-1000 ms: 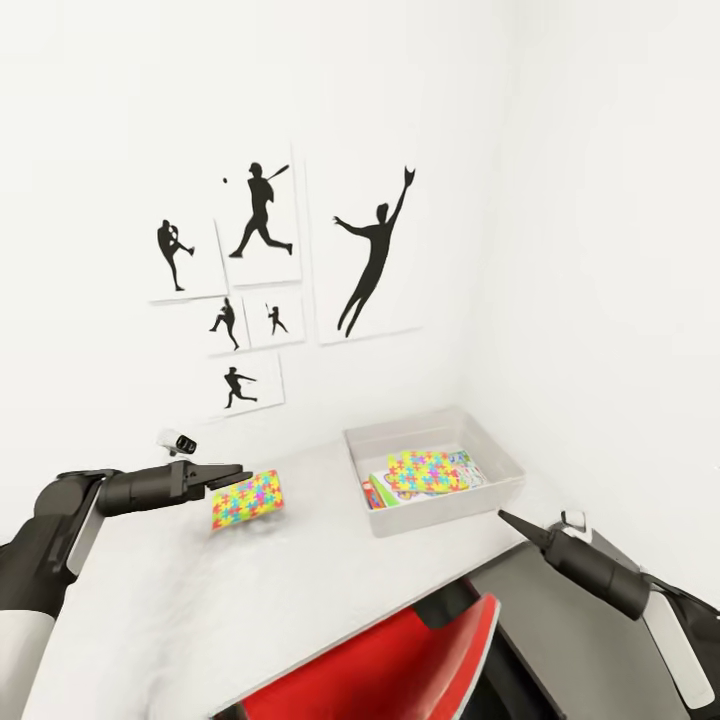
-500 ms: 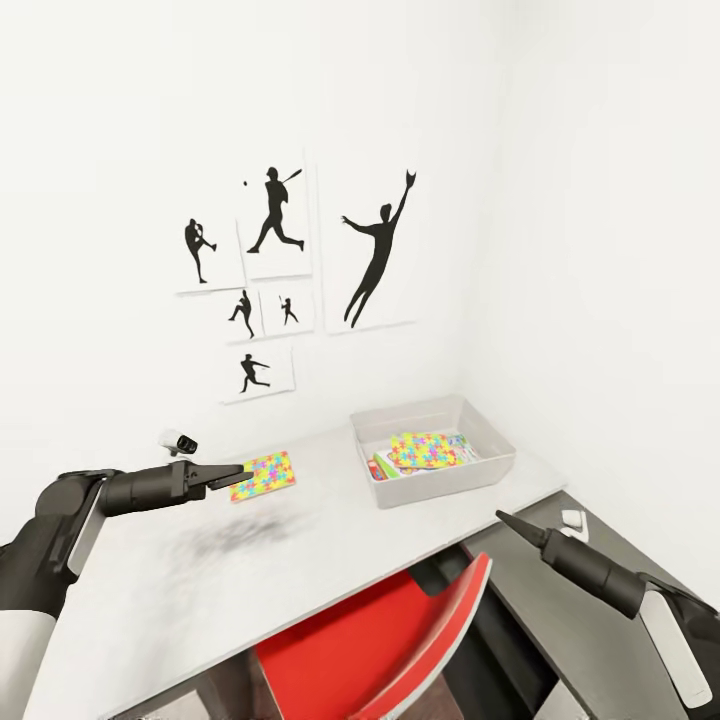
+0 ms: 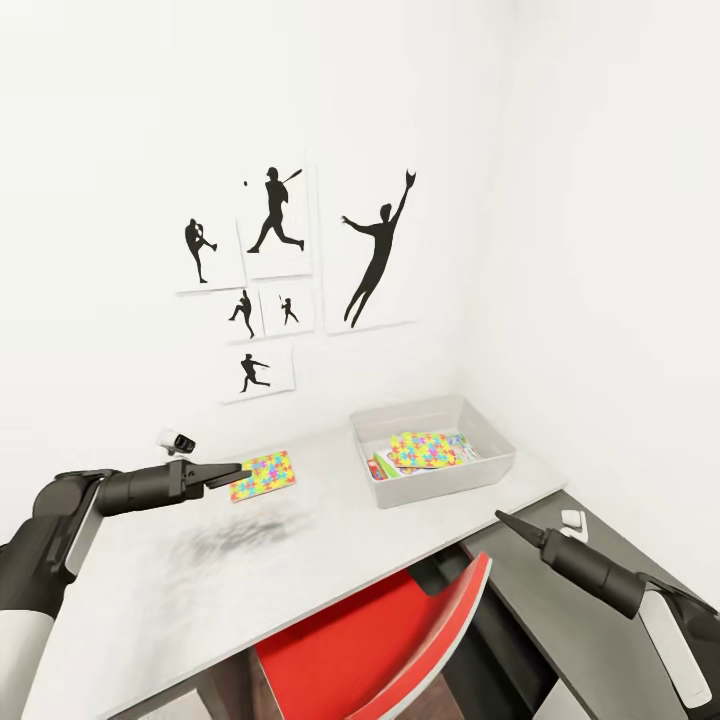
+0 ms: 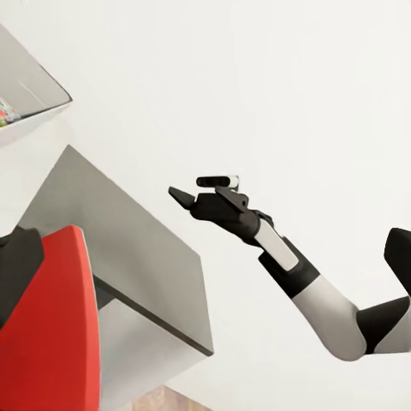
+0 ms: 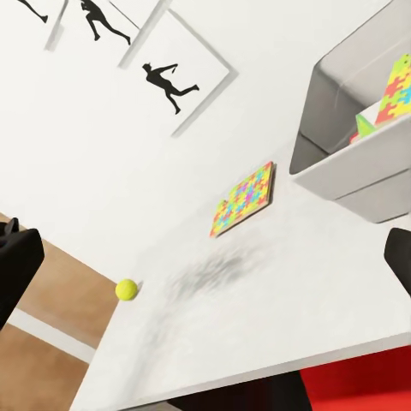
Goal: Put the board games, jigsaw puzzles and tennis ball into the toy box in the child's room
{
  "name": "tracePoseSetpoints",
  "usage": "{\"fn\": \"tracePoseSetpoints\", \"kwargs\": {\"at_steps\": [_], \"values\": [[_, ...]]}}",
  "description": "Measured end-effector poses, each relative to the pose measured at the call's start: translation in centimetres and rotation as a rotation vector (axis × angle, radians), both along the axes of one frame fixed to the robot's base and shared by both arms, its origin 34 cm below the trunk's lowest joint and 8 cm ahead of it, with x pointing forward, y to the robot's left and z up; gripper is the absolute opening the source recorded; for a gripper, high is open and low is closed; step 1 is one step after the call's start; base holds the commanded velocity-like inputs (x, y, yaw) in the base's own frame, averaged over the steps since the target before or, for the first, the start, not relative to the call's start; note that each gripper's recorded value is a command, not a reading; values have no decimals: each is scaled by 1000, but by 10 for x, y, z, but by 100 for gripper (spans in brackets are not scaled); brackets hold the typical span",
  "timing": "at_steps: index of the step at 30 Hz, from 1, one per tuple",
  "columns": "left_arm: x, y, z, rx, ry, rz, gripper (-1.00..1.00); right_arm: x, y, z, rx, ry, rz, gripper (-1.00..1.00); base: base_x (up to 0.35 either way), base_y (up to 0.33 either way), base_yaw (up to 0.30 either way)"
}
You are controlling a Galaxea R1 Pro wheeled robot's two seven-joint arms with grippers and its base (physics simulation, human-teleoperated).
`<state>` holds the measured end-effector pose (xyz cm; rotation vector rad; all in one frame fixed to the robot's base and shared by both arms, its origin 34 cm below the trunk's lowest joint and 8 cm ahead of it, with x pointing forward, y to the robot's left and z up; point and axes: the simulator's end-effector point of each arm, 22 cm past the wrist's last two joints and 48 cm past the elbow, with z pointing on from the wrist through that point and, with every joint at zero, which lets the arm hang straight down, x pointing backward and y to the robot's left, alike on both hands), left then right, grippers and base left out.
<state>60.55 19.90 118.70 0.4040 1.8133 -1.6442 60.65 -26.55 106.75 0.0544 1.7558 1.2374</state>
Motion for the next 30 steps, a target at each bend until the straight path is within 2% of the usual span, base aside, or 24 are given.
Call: {"fn": "tracePoseSetpoints", "kwargs": {"at_steps": [9, 13, 20, 25, 30], "values": [[0, 1, 0, 1, -2, 2, 100, 0, 1, 0, 0, 1, 1, 100, -88, 69, 0], [0, 1, -1, 2, -2, 3, 100, 1, 0, -1, -3, 3, -2, 100, -172, 202, 0], [1, 1, 0, 1, -3, 4, 100, 6, -5, -10, -30, 31, -39, 100, -169, 237, 0], [1, 1, 0, 1, -4, 3, 100, 7, 0, -12, -22, 38, -43, 100, -144, 249, 10], [0, 2, 0, 1, -5, 4, 100, 8, 6, -13, -13, 41, -43, 100, -44, 234, 171]]}}
